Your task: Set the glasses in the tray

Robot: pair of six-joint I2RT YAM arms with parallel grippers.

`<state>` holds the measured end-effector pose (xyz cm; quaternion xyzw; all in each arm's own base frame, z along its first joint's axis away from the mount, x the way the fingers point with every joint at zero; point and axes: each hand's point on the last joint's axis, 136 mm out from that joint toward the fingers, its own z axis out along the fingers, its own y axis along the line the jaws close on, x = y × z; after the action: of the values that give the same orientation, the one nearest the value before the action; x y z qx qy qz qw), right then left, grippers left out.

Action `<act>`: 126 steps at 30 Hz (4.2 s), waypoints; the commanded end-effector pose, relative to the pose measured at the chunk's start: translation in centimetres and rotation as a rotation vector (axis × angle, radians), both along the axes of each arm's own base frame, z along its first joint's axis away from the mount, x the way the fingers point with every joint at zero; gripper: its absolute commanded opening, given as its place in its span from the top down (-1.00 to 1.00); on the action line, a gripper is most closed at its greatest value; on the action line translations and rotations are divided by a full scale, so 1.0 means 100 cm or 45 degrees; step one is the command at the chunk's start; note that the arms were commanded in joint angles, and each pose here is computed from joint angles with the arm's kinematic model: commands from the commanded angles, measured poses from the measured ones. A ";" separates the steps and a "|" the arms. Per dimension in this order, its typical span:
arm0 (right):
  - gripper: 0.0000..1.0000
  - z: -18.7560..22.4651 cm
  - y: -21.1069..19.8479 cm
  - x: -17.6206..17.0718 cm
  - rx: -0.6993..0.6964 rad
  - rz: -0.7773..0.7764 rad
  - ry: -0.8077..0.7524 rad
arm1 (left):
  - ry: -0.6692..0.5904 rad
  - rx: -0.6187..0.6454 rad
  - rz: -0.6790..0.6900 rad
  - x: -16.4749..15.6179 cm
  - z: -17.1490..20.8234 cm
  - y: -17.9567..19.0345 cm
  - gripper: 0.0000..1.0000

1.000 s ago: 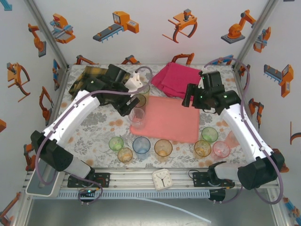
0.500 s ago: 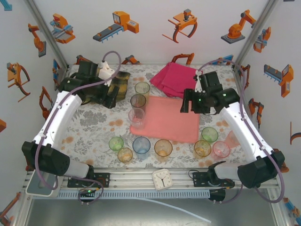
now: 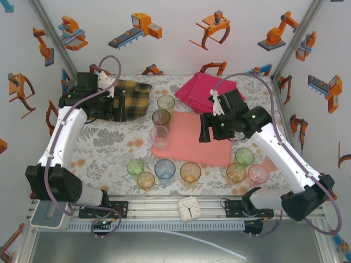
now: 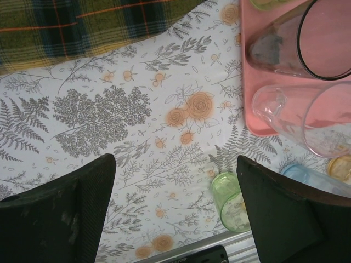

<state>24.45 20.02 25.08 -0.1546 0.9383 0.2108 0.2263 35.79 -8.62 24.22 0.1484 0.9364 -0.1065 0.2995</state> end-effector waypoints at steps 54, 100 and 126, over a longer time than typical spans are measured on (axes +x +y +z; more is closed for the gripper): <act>-0.04 -0.089 0.034 -0.073 -0.176 0.109 -0.013 | 0.026 0.064 -0.098 0.018 -0.006 -0.003 -0.63; 0.26 -0.102 0.043 -0.070 -0.276 0.180 -0.041 | -0.051 0.102 -0.104 -0.004 0.008 0.005 -0.64; 0.87 -0.072 0.044 -0.061 -0.389 0.268 -0.097 | -0.101 0.090 -0.105 -0.007 0.021 0.004 -0.65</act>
<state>17.93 23.90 16.14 -0.2865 0.9343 0.0790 0.1970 35.67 -8.21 25.17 0.1949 0.9267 -0.0791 0.3114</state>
